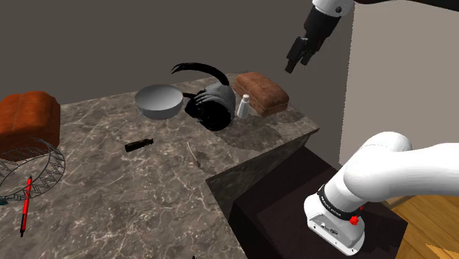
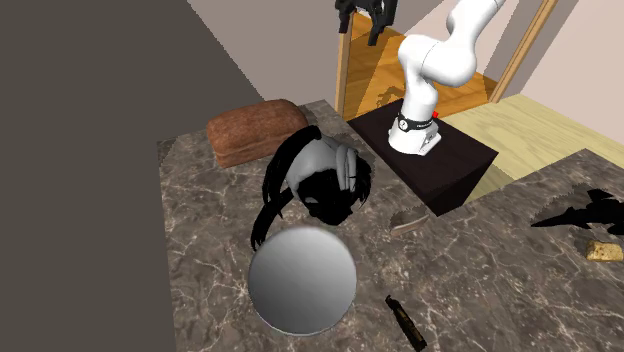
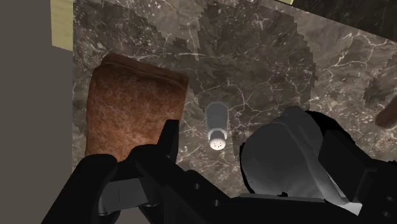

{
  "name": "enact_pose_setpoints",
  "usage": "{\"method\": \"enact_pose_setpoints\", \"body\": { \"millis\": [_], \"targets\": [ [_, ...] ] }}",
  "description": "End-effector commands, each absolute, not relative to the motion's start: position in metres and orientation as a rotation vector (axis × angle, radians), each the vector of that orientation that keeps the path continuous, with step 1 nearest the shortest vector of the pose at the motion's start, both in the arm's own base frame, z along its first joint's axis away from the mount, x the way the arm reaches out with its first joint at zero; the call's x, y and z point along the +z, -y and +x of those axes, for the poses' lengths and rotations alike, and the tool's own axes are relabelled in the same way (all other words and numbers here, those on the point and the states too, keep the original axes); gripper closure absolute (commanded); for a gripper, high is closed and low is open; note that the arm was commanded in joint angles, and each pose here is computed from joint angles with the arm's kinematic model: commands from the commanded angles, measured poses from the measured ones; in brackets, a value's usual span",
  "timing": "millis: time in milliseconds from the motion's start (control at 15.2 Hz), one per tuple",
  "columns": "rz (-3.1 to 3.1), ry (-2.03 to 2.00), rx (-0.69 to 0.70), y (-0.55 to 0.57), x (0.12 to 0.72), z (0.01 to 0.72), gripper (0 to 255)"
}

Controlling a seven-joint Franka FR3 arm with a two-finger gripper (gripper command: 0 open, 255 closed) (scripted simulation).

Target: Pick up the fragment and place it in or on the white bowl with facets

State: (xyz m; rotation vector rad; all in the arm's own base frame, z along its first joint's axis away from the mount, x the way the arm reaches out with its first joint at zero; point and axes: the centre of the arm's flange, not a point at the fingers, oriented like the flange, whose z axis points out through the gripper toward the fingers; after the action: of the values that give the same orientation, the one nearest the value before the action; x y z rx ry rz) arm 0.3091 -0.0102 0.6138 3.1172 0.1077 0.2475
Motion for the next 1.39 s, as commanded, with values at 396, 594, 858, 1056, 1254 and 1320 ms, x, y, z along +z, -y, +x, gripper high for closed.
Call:
{"method": "enact_pose_setpoints", "body": {
  "millis": [396, 594, 858, 1056, 1254, 1320],
  "targets": [
    [3.116, -0.035, 0.244, -0.055, 0.568, 0.318, 0],
    [3.115, 0.001, 0.242, -0.087, 0.545, 0.324, 0],
    [3.113, 0.049, 0.24, -0.13, 0.515, 0.333, 0],
    [3.111, 0.085, 0.238, -0.162, 0.492, 0.34, 0],
    [3.109, 0.121, 0.236, -0.194, 0.469, 0.348, 0],
    [3.108, 0.133, 0.235, -0.205, 0.462, 0.351, 0]
  ]
}}
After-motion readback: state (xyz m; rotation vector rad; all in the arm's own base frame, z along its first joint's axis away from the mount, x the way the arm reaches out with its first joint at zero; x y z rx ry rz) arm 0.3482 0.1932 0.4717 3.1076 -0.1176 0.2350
